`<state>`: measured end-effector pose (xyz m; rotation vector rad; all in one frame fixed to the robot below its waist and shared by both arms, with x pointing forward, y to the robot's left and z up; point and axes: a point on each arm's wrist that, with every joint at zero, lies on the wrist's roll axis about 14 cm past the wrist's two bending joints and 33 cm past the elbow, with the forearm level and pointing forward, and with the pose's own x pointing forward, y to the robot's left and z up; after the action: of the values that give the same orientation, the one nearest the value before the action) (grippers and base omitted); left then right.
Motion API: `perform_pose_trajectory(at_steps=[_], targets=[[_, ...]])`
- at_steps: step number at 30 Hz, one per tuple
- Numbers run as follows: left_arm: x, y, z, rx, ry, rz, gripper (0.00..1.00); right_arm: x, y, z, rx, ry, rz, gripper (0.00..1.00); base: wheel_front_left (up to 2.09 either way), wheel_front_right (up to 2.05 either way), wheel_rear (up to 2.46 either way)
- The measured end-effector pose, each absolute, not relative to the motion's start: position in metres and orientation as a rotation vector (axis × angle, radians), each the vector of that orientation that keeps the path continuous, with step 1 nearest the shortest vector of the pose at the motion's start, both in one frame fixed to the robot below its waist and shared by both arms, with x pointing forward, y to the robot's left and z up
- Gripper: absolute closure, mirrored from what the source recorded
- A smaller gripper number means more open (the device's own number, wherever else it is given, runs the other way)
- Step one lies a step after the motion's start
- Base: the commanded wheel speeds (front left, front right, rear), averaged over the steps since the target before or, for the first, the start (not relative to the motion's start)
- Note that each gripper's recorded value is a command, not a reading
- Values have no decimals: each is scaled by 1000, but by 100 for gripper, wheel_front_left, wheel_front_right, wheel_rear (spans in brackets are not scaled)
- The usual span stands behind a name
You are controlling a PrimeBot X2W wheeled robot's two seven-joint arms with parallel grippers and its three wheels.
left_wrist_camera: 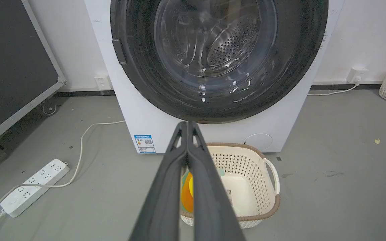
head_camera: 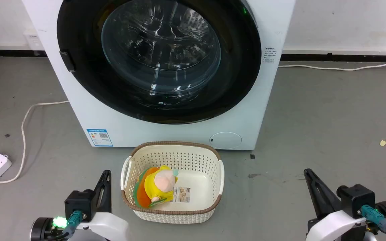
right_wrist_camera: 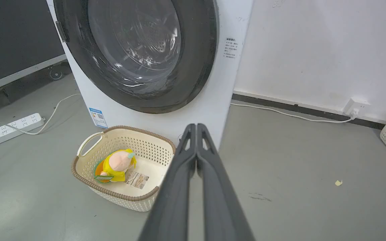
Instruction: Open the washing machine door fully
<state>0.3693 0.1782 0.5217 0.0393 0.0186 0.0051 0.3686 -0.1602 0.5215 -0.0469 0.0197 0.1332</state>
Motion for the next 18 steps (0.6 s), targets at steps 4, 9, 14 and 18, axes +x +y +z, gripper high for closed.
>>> perform_pose_trajectory(at_steps=[4, 9, 14, 18], targets=[[369, 178, 522, 39, 19, 5, 100, 369, -160, 522, -47, 20, 133, 100, 0, 0, 0], [369, 178, 522, 39, 19, 5, 100, 369, -160, 522, -47, 20, 133, 100, 0, 0, 0], [369, 178, 522, 39, 19, 5, 100, 369, -160, 522, -47, 20, 133, 100, 0, 0, 0], [369, 178, 522, 39, 19, 5, 100, 369, -160, 522, -47, 20, 133, 100, 0, 0, 0]])
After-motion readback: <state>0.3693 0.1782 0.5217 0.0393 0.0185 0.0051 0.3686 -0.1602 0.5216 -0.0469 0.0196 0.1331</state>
